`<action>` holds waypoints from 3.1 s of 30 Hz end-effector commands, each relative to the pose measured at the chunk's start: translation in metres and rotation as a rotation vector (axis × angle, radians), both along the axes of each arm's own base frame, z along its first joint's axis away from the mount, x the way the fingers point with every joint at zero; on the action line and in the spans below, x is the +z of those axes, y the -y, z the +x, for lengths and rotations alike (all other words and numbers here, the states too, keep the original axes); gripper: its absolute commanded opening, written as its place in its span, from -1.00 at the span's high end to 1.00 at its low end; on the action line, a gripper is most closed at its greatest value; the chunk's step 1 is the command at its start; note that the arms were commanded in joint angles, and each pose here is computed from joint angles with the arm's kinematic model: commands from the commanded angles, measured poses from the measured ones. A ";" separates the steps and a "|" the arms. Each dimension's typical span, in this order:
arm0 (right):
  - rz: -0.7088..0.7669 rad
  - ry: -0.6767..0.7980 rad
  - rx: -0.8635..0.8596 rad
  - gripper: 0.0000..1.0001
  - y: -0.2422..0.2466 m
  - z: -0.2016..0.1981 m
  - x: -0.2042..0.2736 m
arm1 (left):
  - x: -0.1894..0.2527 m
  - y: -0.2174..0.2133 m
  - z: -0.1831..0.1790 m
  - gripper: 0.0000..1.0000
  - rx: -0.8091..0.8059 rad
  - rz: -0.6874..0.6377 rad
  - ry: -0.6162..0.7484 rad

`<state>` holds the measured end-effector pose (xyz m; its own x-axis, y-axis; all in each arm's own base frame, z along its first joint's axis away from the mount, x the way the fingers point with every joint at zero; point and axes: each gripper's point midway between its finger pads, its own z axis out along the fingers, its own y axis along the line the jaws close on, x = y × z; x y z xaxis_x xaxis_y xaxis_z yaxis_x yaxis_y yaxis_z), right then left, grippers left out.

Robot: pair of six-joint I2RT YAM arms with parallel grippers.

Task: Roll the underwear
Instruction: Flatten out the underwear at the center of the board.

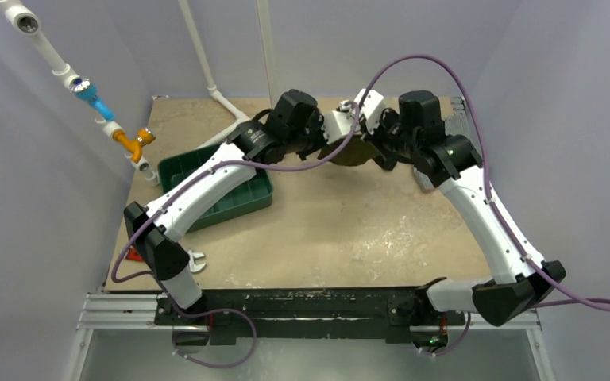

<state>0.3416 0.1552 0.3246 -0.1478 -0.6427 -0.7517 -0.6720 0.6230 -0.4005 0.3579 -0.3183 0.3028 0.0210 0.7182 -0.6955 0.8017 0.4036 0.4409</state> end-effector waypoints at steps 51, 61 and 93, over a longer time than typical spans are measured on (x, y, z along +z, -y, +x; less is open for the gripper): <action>0.217 -0.430 0.182 0.10 -0.130 0.081 -0.232 | -0.114 -0.157 -0.106 -0.36 0.167 -0.307 -0.304; 0.145 -0.380 -0.050 0.23 -0.113 0.133 -0.270 | -0.110 -0.164 -0.109 -0.36 0.178 -0.289 -0.281; 0.163 -0.633 -0.204 -0.22 0.014 0.034 -0.246 | -0.209 0.013 0.013 -0.35 0.236 -0.586 -0.958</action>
